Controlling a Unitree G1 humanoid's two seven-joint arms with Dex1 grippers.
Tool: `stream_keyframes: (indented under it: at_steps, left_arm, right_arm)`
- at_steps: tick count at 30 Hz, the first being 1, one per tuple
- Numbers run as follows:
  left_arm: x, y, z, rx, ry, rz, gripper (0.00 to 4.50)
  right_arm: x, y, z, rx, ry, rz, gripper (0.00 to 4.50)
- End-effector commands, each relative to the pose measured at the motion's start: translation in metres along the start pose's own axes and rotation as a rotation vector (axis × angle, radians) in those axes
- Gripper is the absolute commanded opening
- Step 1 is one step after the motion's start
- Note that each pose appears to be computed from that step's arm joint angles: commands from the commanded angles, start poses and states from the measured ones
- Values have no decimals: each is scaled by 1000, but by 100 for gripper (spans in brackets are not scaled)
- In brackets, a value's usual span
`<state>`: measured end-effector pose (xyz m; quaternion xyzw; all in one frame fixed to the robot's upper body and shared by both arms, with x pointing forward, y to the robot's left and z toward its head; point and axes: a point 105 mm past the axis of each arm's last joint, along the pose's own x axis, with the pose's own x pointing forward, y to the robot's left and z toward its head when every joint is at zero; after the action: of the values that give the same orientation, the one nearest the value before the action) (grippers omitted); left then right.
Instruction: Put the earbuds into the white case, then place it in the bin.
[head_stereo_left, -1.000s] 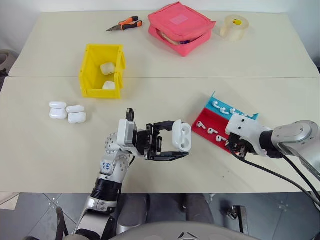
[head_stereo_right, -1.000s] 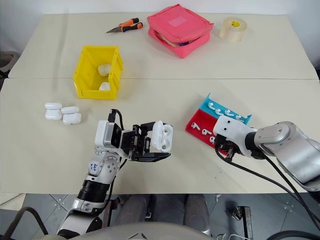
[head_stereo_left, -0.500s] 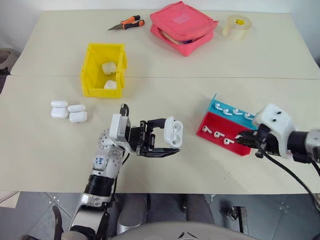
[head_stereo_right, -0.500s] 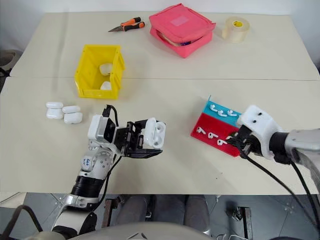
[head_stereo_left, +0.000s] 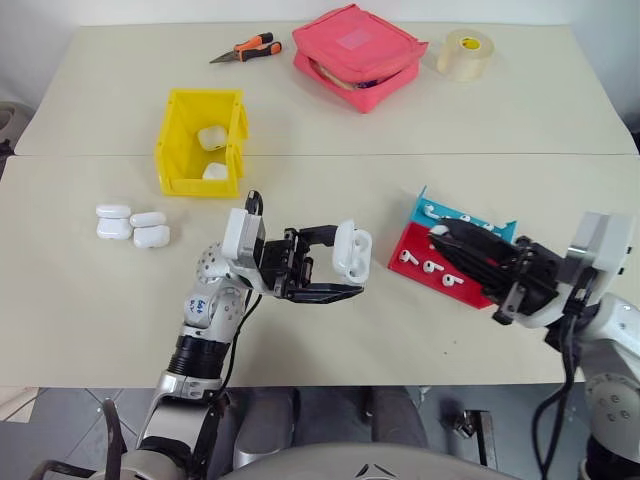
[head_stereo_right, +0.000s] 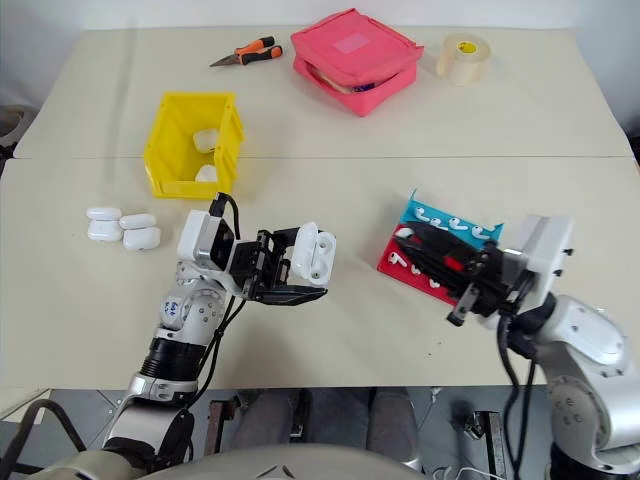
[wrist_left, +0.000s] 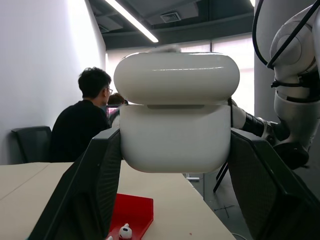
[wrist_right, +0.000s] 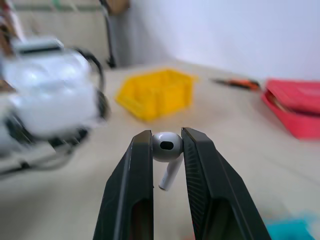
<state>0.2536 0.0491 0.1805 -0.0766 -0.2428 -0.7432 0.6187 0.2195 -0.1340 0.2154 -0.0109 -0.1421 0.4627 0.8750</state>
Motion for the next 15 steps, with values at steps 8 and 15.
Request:
stream_keyframes:
  at_steps: [8, 15]
  left_arm:
    - [-2, 1, 2, -22, 21, -8, 278]
    - [0, 2, 2, -25, 15, -6, 278]
  right_arm:
    - [46, 33, 25, 6, -254, 106, 46]
    - [49, 37, 13, 31, -243, 108, 46]
